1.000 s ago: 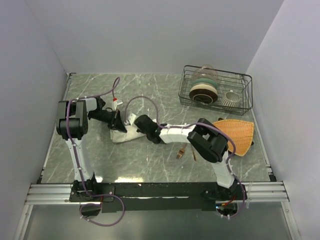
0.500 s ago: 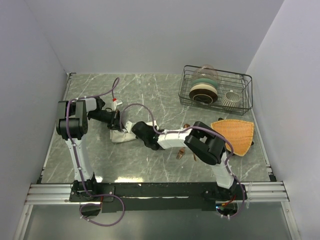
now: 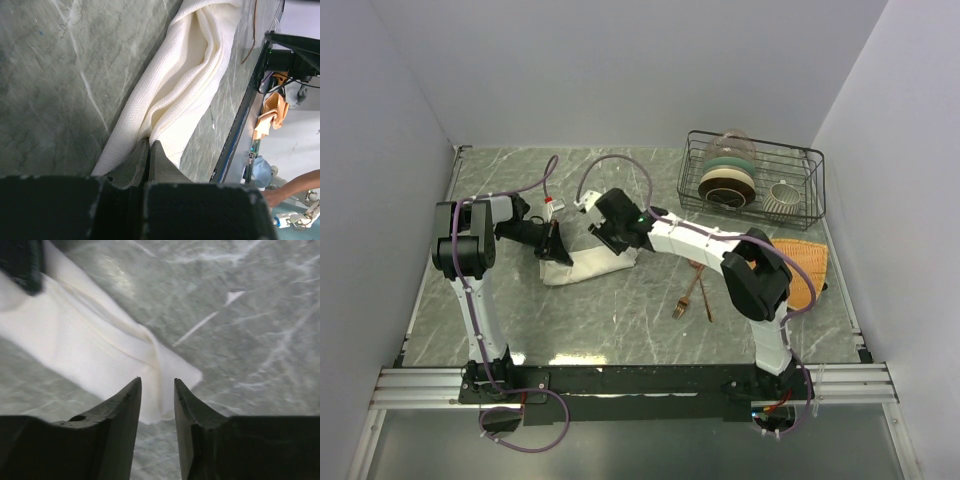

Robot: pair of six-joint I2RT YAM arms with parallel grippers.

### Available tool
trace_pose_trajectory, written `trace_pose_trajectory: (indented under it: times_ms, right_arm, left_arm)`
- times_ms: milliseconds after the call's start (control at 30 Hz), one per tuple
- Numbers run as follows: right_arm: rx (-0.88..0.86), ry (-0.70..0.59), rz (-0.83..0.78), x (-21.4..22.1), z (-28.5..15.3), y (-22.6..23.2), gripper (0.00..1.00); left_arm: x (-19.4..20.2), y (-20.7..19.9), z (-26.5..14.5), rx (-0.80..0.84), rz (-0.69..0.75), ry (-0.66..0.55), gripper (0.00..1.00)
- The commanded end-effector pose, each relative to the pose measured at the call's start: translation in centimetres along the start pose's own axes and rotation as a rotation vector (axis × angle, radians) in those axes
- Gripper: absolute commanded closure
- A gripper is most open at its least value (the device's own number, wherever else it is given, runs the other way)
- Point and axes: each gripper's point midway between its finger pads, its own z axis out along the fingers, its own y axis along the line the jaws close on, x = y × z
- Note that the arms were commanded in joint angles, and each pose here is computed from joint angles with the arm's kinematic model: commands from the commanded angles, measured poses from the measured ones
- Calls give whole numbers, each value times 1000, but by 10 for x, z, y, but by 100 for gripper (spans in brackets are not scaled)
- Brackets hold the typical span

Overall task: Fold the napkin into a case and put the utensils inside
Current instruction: Smooth out the smaller rectangle-folded napkin at the center of the board.

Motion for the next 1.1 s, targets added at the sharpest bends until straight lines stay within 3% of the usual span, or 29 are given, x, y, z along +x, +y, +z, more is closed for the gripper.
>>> trace_pose_trajectory:
  times_ms: [0, 167, 600, 733, 767, 833, 900, 967, 1067]
  right_arm:
    - [-277, -53, 243, -27, -29, 36, 68]
    - [-458, -32, 396, -31, -23, 71, 78]
    - [-356, 7, 582, -14, 45, 43, 79]
    - [-372, 76, 628, 11, 59, 47, 82]
    - [-378, 91, 639, 16, 60, 49, 83]
    - [-383, 119, 655, 27, 63, 54, 84]
    - [-390, 128, 672, 30, 63, 56, 84]
    - [-392, 142, 685, 35, 64, 59, 85]
    - [-388, 149, 696, 38, 65, 59, 85]
  left_arm:
    - [15, 40, -1, -145, 46, 73, 99]
    - [16, 40, -1, -144, 38, 77, 99]
    - [16, 42, -7, -160, 43, 81, 95]
    - [9, 28, -17, -109, 54, 45, 79]
    - [2, 25, -27, -99, 69, 8, 67]
    - [-18, 3, -46, -51, 144, -96, 53]
    - [-38, -19, -73, -41, 211, -205, 46]
    - [-59, -44, -93, -24, 278, -301, 44]
    - [-66, -76, -100, 29, 267, -366, 51]
